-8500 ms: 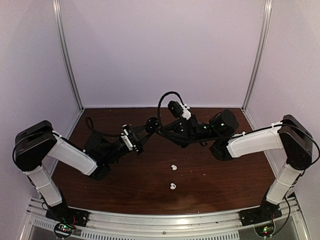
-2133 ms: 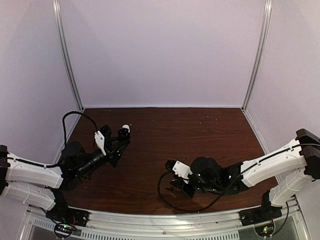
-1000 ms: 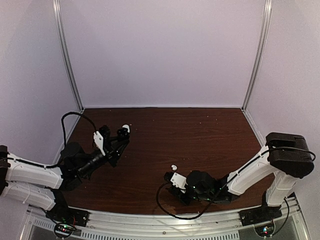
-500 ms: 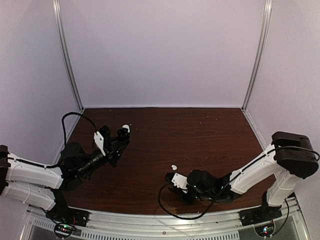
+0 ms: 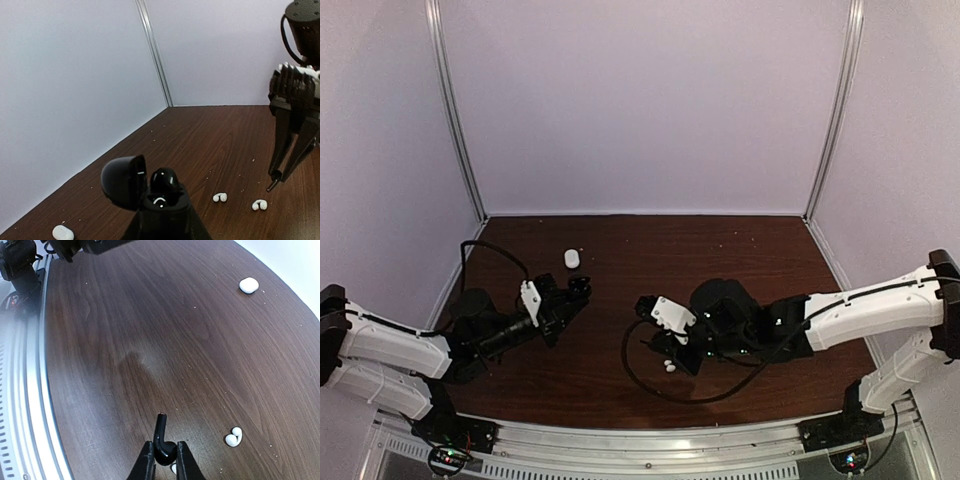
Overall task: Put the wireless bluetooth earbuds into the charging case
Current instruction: Pick up the left earbud from the corner of the board, then insert the left earbud into the left side groove of the charging case.
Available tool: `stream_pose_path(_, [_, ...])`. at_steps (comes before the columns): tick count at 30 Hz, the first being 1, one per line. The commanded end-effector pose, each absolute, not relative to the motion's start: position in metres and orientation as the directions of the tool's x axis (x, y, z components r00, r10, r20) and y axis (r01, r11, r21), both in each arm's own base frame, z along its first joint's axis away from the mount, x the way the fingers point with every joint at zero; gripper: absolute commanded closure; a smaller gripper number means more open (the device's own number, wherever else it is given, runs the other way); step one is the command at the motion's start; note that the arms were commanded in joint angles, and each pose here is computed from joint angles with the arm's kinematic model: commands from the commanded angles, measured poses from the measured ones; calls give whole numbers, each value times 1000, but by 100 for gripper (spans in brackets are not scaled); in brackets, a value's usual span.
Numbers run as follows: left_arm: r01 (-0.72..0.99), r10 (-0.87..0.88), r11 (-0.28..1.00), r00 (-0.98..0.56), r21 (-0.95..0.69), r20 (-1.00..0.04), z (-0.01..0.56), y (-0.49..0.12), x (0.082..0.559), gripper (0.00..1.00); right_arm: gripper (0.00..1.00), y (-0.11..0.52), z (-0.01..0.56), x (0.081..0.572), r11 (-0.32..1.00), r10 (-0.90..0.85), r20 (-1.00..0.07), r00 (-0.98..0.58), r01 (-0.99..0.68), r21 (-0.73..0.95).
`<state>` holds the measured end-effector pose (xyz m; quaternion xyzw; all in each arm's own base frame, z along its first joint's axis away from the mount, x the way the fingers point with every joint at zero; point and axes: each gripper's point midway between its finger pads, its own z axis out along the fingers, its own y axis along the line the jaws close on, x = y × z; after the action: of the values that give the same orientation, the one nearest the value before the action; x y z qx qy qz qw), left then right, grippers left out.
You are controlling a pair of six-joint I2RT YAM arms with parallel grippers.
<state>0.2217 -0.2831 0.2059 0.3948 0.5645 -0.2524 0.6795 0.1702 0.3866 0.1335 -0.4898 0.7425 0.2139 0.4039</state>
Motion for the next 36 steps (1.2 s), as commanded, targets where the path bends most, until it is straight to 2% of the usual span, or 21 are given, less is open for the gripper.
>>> stream_pose_path(1, [778,116,496,381,386,-917,213,-288,207,97,88,386,160,159,368,-591,-774,-227,-930,-8])
stream_pose_path(8, [764,151,435,461,478,-874,209,-298,192,97,88,410,214,156,325,-568,-788,-237,-944,50])
stream_pose_path(17, [724,245,384,518,573,-819,196,-314,186,97,89,428,238,150,312,-573,-751,-328,-935,169])
stream_pose_path(36, [687,277,379,555,620,-784,196,-326,185,97,89,441,225,162,392,-585,-696,-416,-897,206])
